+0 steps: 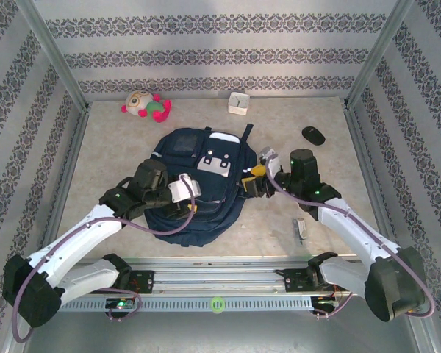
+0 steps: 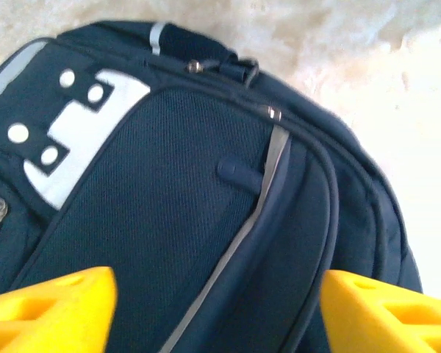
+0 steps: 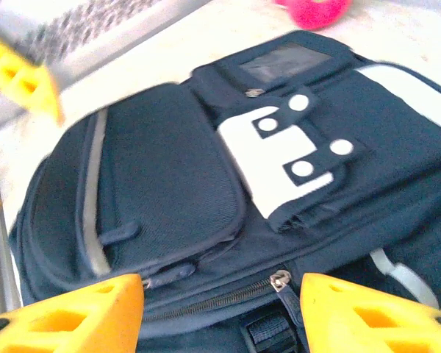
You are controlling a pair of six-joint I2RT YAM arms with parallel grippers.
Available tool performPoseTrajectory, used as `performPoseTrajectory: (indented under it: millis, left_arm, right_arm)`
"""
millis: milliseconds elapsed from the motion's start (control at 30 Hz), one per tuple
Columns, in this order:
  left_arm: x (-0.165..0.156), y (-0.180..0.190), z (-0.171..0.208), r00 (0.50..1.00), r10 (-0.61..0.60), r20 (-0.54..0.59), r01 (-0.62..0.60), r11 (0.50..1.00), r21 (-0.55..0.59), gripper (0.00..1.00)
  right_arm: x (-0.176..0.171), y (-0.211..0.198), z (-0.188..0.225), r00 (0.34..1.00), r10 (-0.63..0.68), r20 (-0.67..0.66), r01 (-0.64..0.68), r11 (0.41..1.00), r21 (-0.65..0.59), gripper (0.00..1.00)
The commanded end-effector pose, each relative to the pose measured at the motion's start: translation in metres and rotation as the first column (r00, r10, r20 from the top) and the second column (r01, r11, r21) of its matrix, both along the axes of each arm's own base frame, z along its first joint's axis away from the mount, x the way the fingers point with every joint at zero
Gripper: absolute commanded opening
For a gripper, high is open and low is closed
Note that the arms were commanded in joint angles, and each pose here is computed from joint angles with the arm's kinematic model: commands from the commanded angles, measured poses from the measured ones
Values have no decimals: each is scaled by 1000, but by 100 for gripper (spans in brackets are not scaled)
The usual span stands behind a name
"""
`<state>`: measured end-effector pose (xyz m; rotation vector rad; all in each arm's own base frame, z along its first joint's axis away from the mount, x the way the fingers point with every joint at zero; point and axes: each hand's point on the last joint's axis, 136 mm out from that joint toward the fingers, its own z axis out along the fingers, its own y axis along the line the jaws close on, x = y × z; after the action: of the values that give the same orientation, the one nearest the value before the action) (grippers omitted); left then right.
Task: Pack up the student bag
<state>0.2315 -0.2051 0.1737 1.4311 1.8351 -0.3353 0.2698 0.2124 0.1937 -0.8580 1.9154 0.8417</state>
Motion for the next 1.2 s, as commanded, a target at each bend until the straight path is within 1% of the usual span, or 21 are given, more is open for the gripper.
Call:
performPoseTrajectory:
  millis: [0,100,267,367,467,533,567,667,733,767,800,933,1100,1167]
  left_arm:
    - [-22,14,-19,994,-81,-68,88,989,115,77]
    - [-13,18,-25,996,-85,-24,88,983,163,78]
    - [8,14,-25,995,-85,58,74,981,182,78]
    - [18,9,-28,992,-95,88,78,980,181,78]
    - [22,6,-34,992,-97,83,81,980,183,76]
    - [26,5,-35,992,-86,91,69,981,180,67]
    - [26,4,-35,992,-84,93,68,983,170,61]
    - [23,0,-26,993,-76,90,65,991,117,45]
    - [21,-1,-20,994,-67,88,61,995,77,24]
    - [20,-1,-17,994,-59,91,54,997,56,16]
    - [20,0,-14,994,-52,96,49,998,35,10]
    - [18,2,1,995,-40,90,45,998,-49,3]
    - [18,2,13,994,-25,107,39,991,-126,1]
    - [18,3,14,994,-22,109,38,989,-141,0]
  right_arm:
    - [-25,11,-2,952,251,177,-228,964,-140,56]
    - [-28,15,-12,925,320,207,-272,935,-229,53]
    - [-29,22,-34,894,402,197,-322,884,-339,50]
    - [-29,27,-41,884,425,193,-344,872,-347,48]
    - [-28,31,-43,877,440,192,-362,868,-340,48]
    - [-29,33,-44,872,451,192,-375,865,-332,48]
    - [-28,34,-45,870,455,193,-379,865,-328,47]
    - [-27,38,-48,864,466,190,-395,862,-319,47]
    - [-26,39,-49,861,472,190,-401,859,-317,47]
    - [-24,40,-49,860,473,192,-402,859,-316,47]
    - [-23,41,-50,859,476,191,-404,858,-318,47]
    - [-21,46,-50,849,491,194,-421,852,-311,47]
    - [-19,55,-47,835,513,202,-450,846,-287,48]
    - [-18,57,-47,831,519,199,-460,843,-279,48]
